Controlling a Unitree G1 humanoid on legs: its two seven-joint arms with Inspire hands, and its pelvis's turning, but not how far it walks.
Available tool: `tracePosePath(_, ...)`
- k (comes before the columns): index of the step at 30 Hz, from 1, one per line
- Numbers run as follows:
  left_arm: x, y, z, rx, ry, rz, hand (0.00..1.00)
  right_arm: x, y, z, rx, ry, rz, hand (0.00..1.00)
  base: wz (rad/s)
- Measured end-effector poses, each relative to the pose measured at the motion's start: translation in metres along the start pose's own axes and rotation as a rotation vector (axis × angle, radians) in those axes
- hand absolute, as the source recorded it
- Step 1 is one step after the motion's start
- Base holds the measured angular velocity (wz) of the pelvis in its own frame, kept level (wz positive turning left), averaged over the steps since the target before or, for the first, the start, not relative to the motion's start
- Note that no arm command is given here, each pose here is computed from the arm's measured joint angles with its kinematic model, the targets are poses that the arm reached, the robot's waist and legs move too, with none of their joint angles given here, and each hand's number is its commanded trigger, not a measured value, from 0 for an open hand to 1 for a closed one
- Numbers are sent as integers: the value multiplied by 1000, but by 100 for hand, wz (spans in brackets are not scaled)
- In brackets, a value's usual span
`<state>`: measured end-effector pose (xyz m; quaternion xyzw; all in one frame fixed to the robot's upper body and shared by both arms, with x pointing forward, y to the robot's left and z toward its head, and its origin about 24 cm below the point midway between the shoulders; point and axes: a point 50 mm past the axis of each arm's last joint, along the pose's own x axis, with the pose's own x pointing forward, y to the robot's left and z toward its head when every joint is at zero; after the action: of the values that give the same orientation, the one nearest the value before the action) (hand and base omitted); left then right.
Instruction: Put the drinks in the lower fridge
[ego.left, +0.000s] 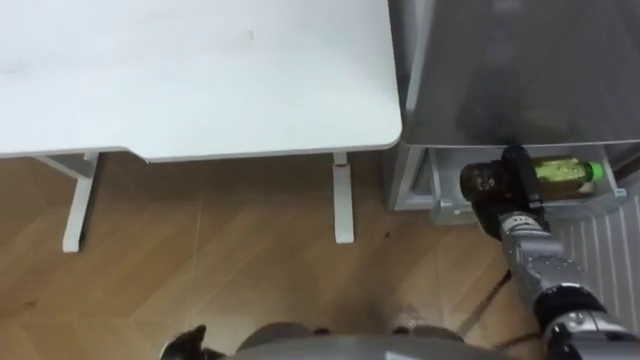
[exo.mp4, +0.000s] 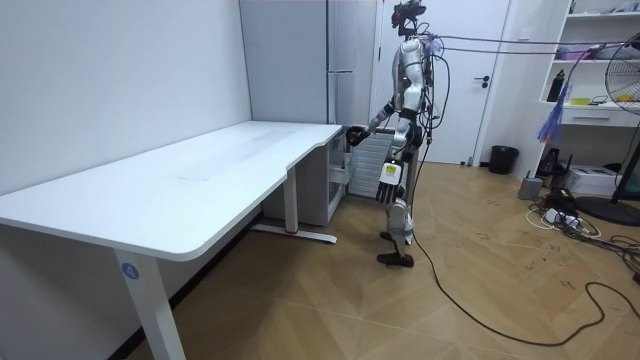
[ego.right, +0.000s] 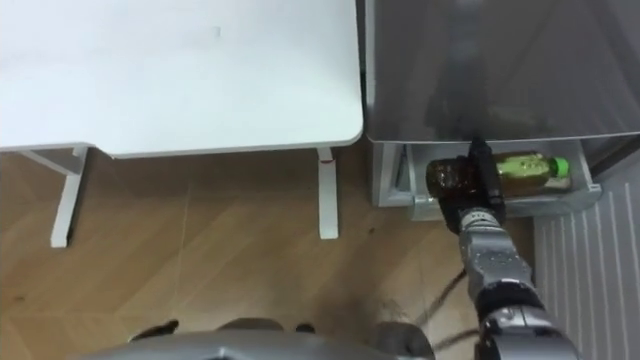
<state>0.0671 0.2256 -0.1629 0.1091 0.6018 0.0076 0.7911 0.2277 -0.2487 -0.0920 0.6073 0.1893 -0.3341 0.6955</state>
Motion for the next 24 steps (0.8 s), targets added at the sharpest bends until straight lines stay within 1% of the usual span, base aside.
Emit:
tracePosePath(3,3,1,25,39,-59,-3,0,8,21,8,4,-32,5,100,5)
tracePosePath(4,3,1,31,31,-77,-4,0,10,27,10,4,-37,5,100,0)
tracePosePath(8,5,4,48,38,-108,7,0,13,40,11,51,-41,29,100,-3)
tracePosePath(10,5,6,58,49,-130,11,0,15,57,12,56,-42,68,100,-2)
tracePosePath(11,5,7,59,53,-132,14,0,15,61,12,56,-42,74,100,-12)
tracePosePath(13,5,10,70,49,-170,21,0,16,65,16,68,-54,73,100,-8)
tracePosePath(14,4,10,72,44,-181,20,0,16,67,18,68,-58,75,100,-3)
tracePosePath(16,4,13,75,33,-212,23,0,17,81,25,69,-73,93,100,0)
tracePosePath(21,3,20,73,10,-209,36,0,15,98,45,50,-118,120,100,-4)
tracePosePath(24,4,25,67,-23,-189,45,0,15,111,47,44,-112,131,100,-7)
